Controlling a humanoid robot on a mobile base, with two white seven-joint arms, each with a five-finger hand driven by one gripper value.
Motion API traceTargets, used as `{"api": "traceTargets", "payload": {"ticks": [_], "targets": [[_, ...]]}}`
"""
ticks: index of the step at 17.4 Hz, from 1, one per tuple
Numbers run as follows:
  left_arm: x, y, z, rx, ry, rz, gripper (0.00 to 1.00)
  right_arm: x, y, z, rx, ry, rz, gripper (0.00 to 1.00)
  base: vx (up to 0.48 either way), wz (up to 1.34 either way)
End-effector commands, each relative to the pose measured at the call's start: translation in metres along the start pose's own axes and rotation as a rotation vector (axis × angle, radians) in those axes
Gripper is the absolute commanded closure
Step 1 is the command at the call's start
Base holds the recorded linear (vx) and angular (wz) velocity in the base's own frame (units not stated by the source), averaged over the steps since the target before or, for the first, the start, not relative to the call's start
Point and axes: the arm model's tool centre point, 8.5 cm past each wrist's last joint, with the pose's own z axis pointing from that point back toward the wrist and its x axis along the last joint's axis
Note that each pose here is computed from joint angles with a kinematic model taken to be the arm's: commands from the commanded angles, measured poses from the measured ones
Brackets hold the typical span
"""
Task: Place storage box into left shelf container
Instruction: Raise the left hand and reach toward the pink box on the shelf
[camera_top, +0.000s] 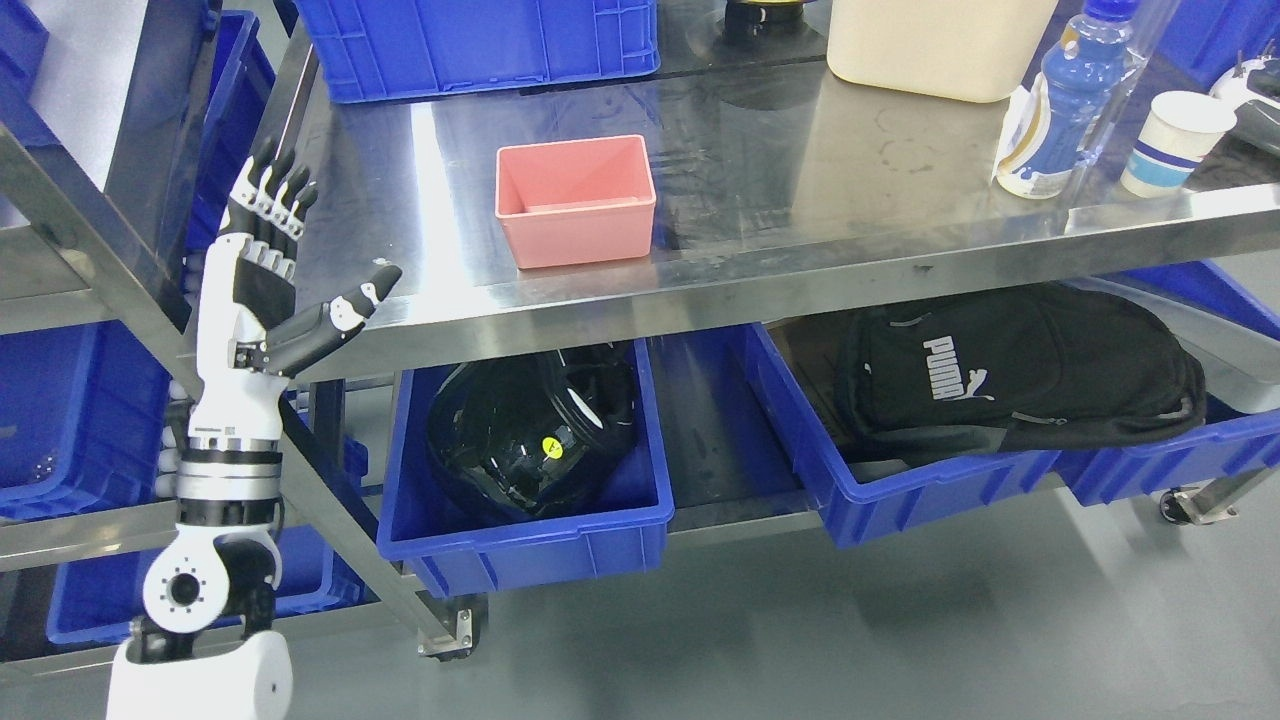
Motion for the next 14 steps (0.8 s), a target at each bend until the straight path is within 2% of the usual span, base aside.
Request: {"api": "traceTargets", "payload": {"ticks": [1, 4, 6, 7, 10, 14], "targets": [[0.031, 0.054, -0.035, -0.249, 0.016, -0.337, 0.00, 0.003, 0.018, 0.005, 0.326, -0.002, 0.012, 0.00, 0.001, 0.04], [0.033, 0.044, -0.046, -0.396, 0.046, -0.437, 0.00, 0.003, 0.018, 0.005, 0.326, -0.002, 0.012, 0.00, 0.002, -0.01], [0.032, 0.014, -0.060, -0.566, 0.058, -0.490, 0.02, 0.003, 0.018, 0.005, 0.326, -0.002, 0.012, 0.00, 0.007, -0.02], [0.027, 0.013, -0.070, -0.606, 0.100, -0.552, 0.03, 0.003, 0.018, 0.005, 0.326, -0.002, 0.012, 0.00, 0.008, -0.02], [0.023, 0.016, -0.086, -0.598, 0.223, -0.683, 0.03, 0.003, 0.018, 0.005, 0.326, -0.002, 0.012, 0.00, 0.010, 0.03], [0.028, -0.021, -0.126, -0.741, 0.280, -0.735, 0.04, 0.003, 0.018, 0.005, 0.326, -0.002, 0.012, 0.00, 0.016, 0.00]]}}
